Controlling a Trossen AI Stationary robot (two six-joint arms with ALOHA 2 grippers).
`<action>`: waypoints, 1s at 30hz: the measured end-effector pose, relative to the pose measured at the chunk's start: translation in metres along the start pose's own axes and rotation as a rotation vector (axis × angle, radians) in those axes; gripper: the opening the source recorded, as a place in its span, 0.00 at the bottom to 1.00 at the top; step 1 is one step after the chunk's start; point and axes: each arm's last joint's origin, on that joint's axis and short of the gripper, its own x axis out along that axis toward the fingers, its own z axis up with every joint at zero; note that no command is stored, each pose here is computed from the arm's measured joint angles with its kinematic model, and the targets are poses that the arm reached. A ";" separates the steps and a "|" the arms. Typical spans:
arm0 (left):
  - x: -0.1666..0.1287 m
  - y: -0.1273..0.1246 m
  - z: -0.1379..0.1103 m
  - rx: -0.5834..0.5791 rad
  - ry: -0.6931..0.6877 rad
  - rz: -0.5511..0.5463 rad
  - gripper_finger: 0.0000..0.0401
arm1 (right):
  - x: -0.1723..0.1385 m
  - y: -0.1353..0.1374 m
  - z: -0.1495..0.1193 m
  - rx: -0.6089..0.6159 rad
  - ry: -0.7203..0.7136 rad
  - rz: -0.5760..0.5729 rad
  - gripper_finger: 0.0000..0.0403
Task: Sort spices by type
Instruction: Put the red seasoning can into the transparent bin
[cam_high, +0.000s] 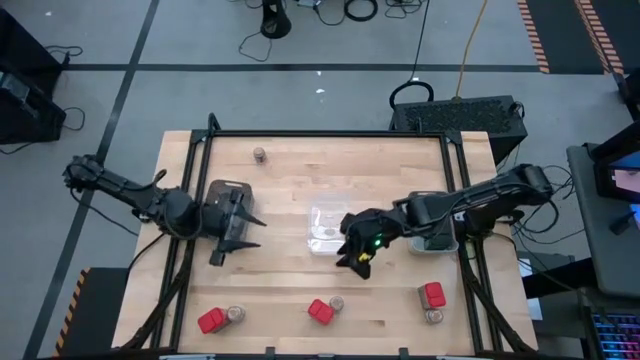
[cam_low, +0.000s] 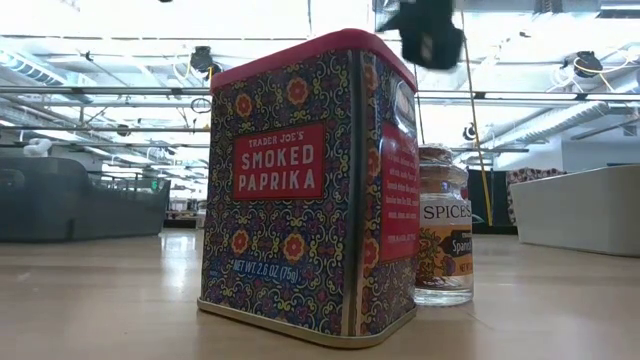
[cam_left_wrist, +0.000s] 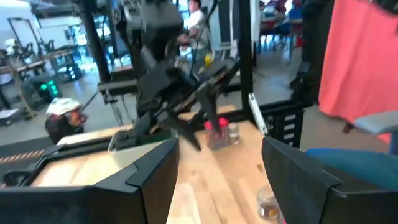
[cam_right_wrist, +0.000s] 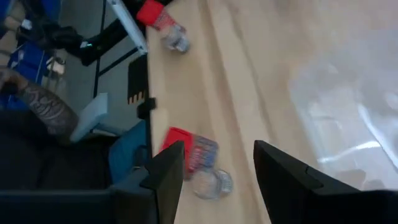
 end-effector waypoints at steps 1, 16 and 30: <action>0.001 -0.003 0.000 0.008 0.020 0.010 0.59 | 0.002 0.008 0.004 -0.016 0.008 0.004 0.43; 0.002 -0.028 0.009 0.122 0.162 0.149 0.59 | 0.056 0.086 0.030 -0.101 0.249 -0.191 0.43; 0.002 -0.027 0.007 0.154 0.182 0.163 0.59 | 0.117 0.082 0.002 0.021 0.336 -0.337 0.43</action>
